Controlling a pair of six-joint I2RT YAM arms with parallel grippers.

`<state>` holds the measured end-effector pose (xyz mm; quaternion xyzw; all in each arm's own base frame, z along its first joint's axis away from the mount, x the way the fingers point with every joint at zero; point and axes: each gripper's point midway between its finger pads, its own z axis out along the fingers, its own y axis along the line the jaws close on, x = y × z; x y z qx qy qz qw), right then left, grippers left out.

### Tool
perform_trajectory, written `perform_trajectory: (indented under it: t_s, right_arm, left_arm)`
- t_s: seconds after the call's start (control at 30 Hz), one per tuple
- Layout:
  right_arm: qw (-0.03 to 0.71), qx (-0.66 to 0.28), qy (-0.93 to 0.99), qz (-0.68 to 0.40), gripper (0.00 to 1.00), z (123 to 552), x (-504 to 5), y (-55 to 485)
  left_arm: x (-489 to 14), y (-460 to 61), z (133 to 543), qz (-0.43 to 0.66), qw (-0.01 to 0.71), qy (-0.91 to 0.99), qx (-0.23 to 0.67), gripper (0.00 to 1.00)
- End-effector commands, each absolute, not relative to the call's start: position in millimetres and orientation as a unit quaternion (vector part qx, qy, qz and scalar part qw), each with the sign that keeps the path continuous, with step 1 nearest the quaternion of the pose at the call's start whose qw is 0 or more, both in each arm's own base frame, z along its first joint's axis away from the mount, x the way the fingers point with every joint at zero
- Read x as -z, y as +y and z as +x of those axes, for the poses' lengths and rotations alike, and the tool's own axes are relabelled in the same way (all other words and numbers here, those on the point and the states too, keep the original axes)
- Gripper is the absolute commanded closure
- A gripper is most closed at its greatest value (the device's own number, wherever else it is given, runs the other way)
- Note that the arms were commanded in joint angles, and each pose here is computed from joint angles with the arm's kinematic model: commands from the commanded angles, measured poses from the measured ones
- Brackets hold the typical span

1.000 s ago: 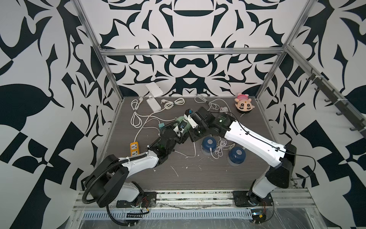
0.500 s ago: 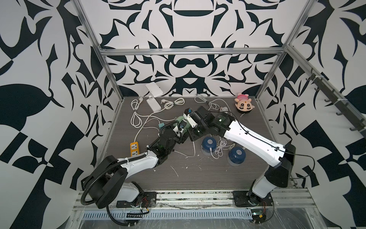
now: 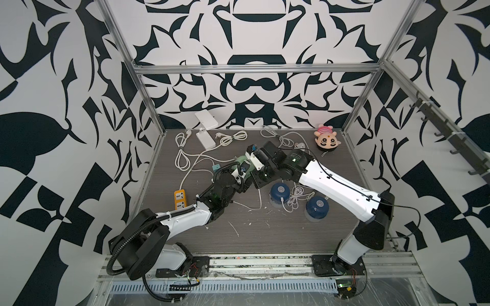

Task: Charge the cordless meat grinders
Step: Insert the charging cable into the cordless meat grinder.

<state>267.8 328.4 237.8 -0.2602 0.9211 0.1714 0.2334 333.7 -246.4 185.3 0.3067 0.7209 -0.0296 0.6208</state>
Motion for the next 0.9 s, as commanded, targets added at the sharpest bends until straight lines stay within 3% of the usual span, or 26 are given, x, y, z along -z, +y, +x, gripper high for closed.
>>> perform_trajectory:
  t_s: [0.0,0.47,0.87]
  right_arm:
    - [0.27,-0.179,0.915,-0.241,1.0,282.8,-257.0,327.0]
    - [0.267,-0.243,0.902,-0.236,1.0,286.8,-277.4,357.4]
    - [0.281,-0.255,0.903,-0.202,1.0,306.3,-280.8,353.2]
  left_arm:
    - [-210.3,-251.2,328.0,0.298,0.651,0.696,0.05,0.55]
    - [-198.0,-266.6,313.0,0.345,0.648,0.679,0.024,0.6]
    - [-188.8,-267.3,297.5,0.35,0.645,0.679,0.03,0.62]
